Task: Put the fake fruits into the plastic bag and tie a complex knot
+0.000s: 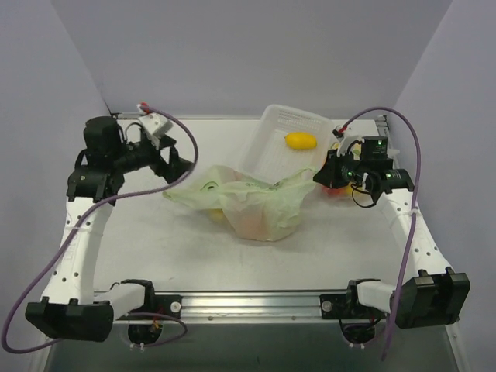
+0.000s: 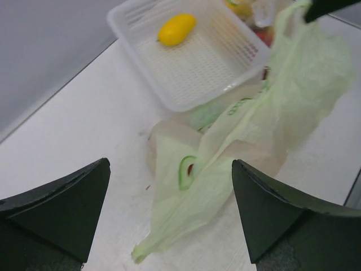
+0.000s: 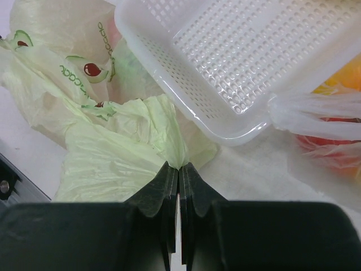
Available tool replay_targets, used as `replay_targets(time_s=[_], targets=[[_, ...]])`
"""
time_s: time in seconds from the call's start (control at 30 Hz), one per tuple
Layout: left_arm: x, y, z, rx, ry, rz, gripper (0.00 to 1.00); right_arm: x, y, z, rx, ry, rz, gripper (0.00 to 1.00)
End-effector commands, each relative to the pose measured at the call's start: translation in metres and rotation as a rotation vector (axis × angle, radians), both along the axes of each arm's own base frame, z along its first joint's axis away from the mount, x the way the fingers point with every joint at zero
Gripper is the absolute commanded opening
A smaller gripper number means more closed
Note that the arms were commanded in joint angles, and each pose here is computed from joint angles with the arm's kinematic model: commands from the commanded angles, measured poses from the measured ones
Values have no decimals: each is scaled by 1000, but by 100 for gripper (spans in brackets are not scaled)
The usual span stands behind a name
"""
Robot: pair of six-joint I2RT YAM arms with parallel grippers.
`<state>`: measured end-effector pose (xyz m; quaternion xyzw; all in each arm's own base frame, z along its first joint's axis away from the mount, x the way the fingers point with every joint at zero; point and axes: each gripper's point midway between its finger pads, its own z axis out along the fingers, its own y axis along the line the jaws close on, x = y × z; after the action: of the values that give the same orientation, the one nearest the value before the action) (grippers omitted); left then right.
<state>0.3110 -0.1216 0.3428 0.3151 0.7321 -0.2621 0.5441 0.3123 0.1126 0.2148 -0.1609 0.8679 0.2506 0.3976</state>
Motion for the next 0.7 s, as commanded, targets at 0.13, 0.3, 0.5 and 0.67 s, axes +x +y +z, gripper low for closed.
replay_targets(time_s=[0.13, 0.3, 0.5, 0.67], targets=[[-71, -118, -36, 342, -148, -452, 97, -14, 8, 6, 7, -16, 46, 0], [-67, -163, -81, 460, -122, -555, 97, -21, 9, 14, 9, -40, 59, 0], [-38, -195, -109, 509, -213, -610, 98, -24, 13, 24, 27, -55, 82, 0], [-39, -203, -142, 542, -187, -702, 97, -24, 14, 31, 37, -62, 87, 0]])
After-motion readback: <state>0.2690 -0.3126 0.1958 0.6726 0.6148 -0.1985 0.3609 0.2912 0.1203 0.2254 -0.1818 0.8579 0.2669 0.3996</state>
